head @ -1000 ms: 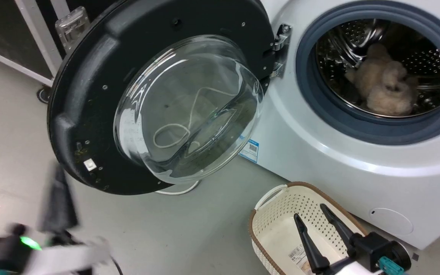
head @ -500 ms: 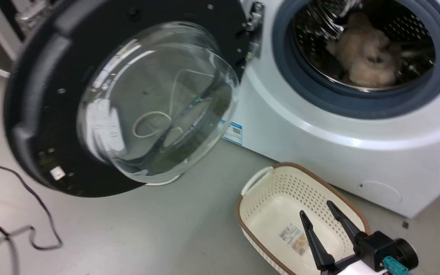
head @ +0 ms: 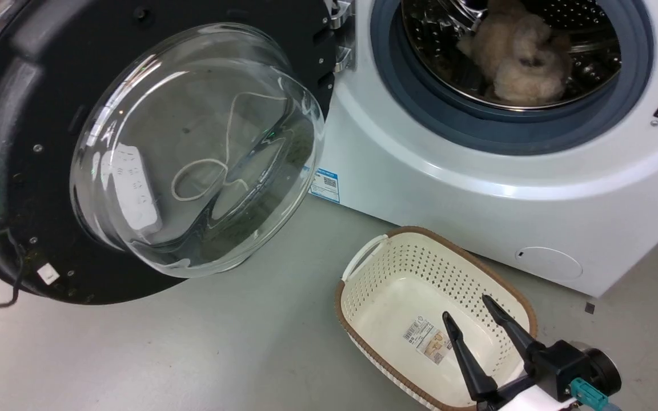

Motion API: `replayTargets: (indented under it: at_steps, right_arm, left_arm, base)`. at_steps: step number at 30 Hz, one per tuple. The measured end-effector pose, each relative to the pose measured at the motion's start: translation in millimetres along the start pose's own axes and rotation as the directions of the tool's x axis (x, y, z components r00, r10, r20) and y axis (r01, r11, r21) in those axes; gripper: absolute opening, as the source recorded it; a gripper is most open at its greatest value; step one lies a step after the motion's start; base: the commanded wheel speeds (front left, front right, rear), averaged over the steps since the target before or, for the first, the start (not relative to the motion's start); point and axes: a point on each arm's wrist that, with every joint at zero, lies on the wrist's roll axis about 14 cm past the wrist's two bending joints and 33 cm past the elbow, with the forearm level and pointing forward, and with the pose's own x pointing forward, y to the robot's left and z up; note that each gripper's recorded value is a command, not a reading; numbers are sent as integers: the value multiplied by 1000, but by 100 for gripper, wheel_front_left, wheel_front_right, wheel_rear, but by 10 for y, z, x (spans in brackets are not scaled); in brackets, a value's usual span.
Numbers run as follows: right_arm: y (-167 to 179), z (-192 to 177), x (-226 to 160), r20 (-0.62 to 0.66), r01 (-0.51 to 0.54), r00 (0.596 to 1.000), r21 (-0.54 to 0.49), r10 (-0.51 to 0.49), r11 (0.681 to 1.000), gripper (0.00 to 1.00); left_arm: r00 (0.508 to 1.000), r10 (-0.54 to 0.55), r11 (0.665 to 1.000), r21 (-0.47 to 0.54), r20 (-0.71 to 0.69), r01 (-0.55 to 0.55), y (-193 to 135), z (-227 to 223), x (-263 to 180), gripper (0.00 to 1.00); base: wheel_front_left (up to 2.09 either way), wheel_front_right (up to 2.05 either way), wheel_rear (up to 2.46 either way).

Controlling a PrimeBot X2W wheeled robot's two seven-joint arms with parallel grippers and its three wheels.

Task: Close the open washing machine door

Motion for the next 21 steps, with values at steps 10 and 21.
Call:
replayTargets:
  at_steps: [10, 21]
  right_arm:
    - [-57, 50, -21, 11, 22, 1000, -2, -22, 1000, 100]
    - [-133, 303, -95, 72, 76, 995, -23, -74, 997, 100]
  left_arm:
    - [957, -89, 995, -76, -278, 70, -64, -452, -137, 0]
    - [802, -298, 948, -256, -518, 187, -166, -1057, -806, 0]
  base:
    - [0, 0, 0]
    - [0, 0, 0]
